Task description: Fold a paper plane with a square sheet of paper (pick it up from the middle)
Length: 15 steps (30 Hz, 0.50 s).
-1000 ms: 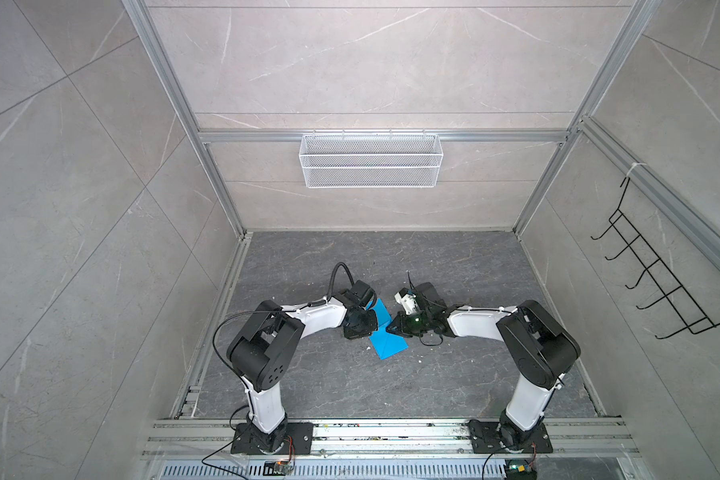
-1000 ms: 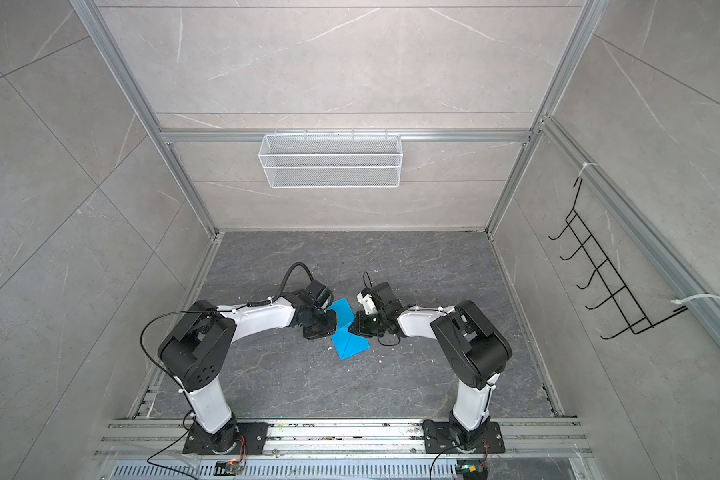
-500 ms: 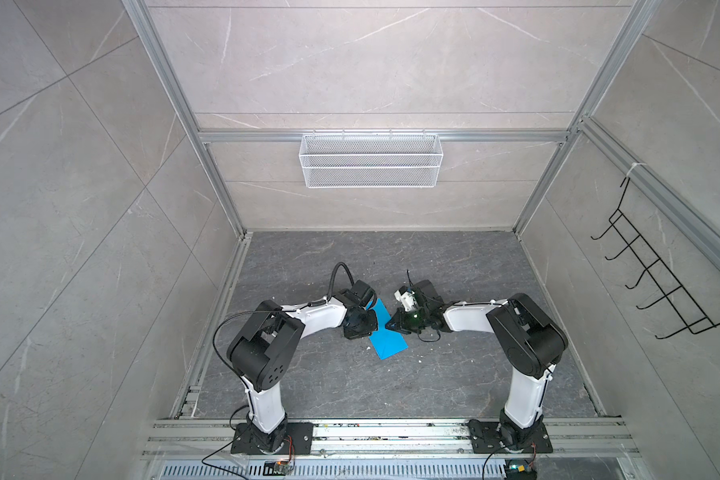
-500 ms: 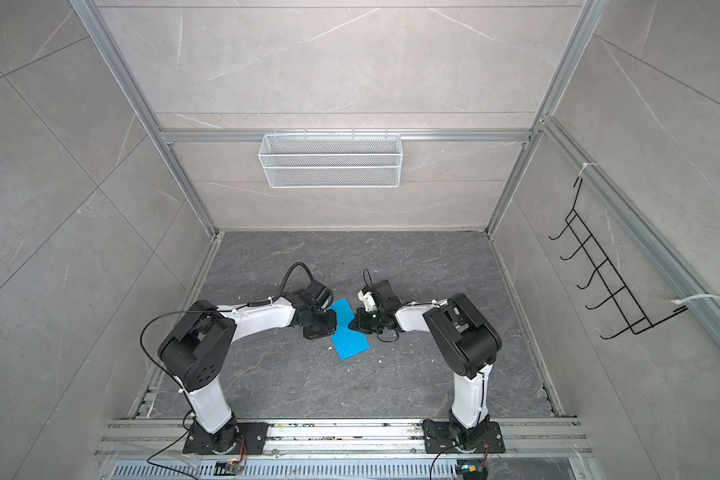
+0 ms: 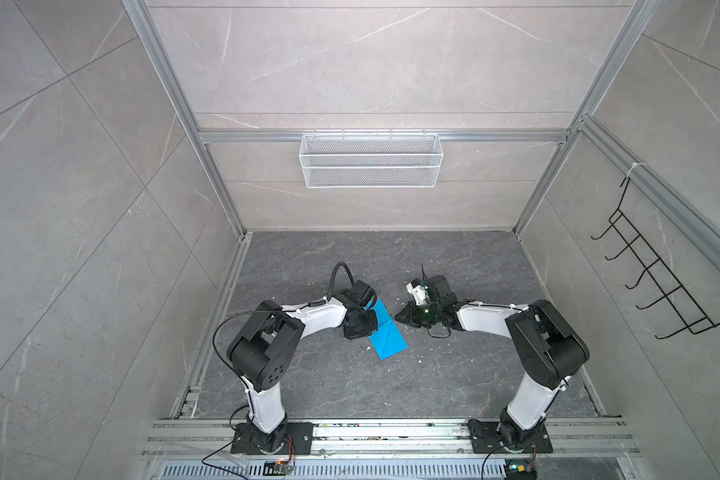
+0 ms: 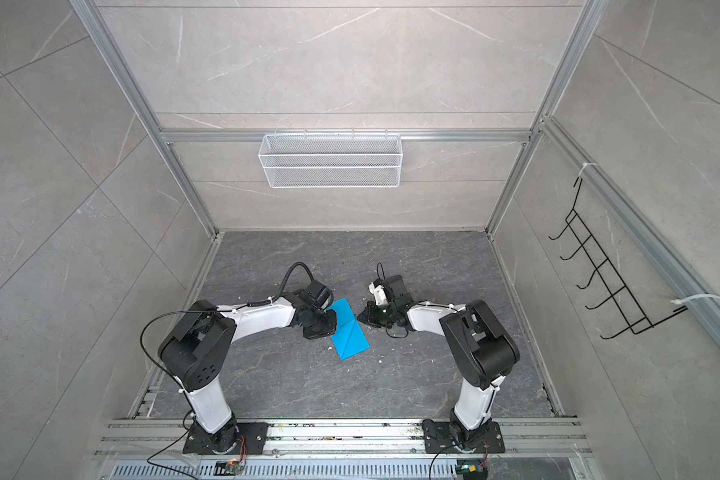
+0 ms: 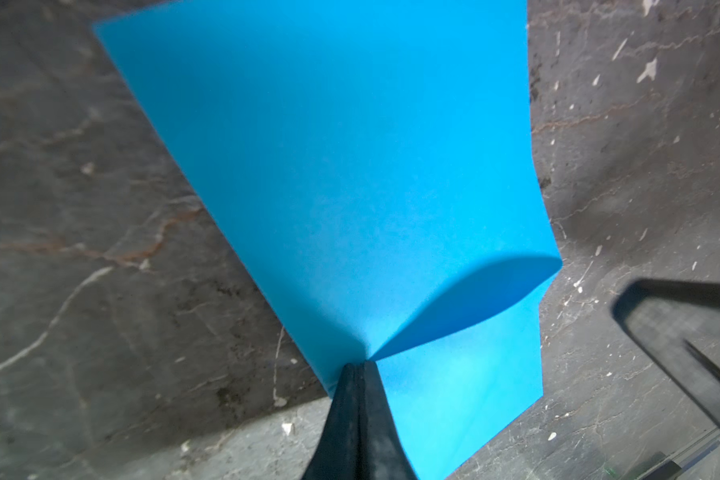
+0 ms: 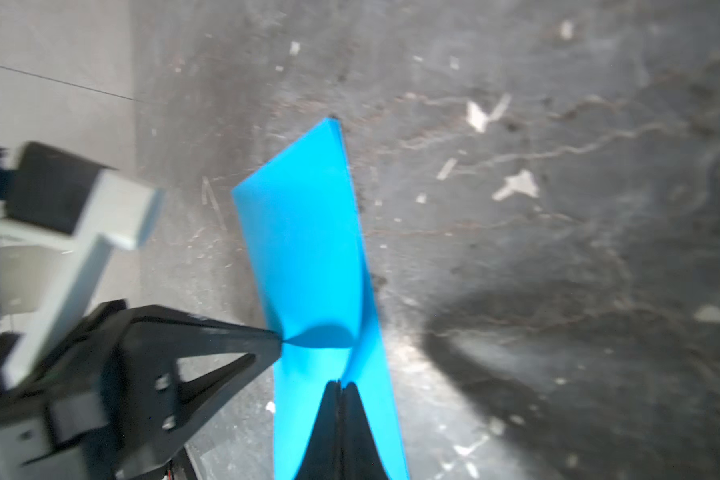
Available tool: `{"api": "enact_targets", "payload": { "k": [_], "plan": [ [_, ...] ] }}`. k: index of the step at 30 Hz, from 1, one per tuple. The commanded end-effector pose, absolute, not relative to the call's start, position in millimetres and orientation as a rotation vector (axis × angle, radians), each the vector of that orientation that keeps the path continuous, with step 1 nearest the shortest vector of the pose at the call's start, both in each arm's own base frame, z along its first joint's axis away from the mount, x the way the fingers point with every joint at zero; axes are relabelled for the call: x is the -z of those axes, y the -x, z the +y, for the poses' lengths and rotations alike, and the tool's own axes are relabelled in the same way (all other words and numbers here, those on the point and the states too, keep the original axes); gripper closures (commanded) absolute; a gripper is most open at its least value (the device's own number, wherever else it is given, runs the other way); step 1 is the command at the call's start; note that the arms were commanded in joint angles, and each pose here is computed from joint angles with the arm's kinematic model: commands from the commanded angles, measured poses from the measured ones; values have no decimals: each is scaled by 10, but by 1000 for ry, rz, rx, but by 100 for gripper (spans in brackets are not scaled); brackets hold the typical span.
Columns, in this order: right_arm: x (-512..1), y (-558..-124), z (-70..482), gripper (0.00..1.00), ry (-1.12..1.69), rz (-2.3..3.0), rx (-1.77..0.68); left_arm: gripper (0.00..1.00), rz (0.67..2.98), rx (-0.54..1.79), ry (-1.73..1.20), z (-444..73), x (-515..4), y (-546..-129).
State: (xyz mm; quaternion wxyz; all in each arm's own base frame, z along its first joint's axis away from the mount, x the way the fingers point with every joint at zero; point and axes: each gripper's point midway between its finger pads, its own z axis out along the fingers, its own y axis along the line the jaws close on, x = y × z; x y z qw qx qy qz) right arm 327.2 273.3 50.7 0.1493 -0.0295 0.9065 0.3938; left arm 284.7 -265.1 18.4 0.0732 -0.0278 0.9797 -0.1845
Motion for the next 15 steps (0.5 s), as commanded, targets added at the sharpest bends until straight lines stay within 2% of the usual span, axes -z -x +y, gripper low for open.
{"api": "enact_targets", "payload": {
  "k": [1,7,15],
  "plan": [
    [-515,-3119,2896,98,170,2614,-1195,100,3059,315,88,-2316,107,-2641],
    [-369,-3051,3109,98,182,2651,-1275,100,3061,314,87,-2321,105,-2632],
    [-97,-3025,2995,98,104,2735,-1188,100,3048,326,75,-2353,47,-2671]
  ]
}}
